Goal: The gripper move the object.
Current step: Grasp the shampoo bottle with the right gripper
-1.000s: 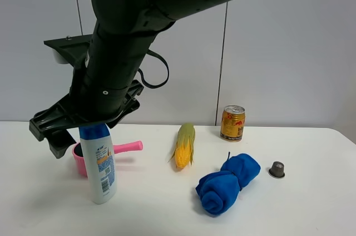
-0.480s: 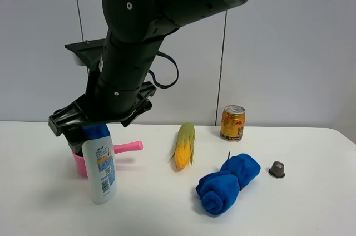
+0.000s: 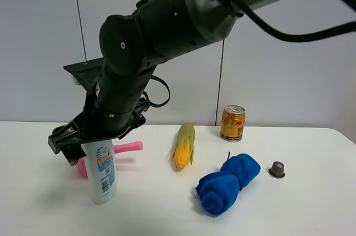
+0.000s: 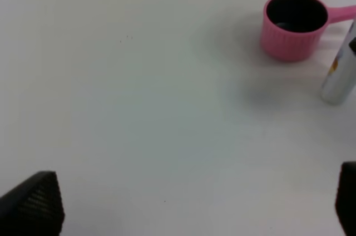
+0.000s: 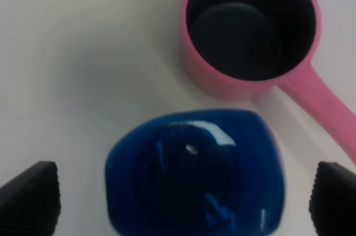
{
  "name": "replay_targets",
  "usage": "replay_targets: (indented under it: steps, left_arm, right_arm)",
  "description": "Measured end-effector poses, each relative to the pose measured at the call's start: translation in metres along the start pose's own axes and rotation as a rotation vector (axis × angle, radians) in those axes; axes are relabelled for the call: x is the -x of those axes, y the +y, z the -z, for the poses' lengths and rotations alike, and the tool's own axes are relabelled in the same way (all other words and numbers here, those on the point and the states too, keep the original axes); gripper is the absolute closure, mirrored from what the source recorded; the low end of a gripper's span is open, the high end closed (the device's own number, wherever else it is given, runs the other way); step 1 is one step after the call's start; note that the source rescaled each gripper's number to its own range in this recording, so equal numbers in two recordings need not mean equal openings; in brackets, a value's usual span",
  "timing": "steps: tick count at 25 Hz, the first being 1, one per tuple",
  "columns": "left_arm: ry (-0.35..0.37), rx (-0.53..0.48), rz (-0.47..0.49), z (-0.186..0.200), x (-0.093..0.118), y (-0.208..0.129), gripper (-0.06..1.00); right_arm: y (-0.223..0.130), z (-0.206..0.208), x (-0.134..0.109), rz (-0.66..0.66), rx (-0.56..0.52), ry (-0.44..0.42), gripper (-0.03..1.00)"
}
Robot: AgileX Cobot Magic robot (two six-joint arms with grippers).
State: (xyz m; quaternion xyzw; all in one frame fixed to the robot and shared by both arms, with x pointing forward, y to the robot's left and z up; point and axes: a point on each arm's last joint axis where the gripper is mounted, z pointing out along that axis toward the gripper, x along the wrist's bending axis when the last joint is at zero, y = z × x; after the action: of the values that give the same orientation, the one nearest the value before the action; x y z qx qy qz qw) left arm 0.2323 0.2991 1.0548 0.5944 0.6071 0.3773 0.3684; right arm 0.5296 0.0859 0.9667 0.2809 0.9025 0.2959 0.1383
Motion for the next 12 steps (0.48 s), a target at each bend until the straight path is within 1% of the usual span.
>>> replay_targets:
  steps: [8,10,12]
  left_arm:
    - [0.000,0.000,0.000,0.000,0.000,0.000,-0.06]
    - [0.000,0.000,0.000,0.000,0.000,0.000,-0.06]
    - [0.000,0.000,0.000,0.000,0.000,0.000,-0.06]
  right_arm:
    - [-0.008,-0.021,0.000,-0.003,-0.002,0.003,0.03]
    - [-0.009,-0.022,0.000,-0.003,-0.003,0.003,0.11]
    - [-0.009,-0.022,0.000,-0.004,0.002,0.003,0.28]
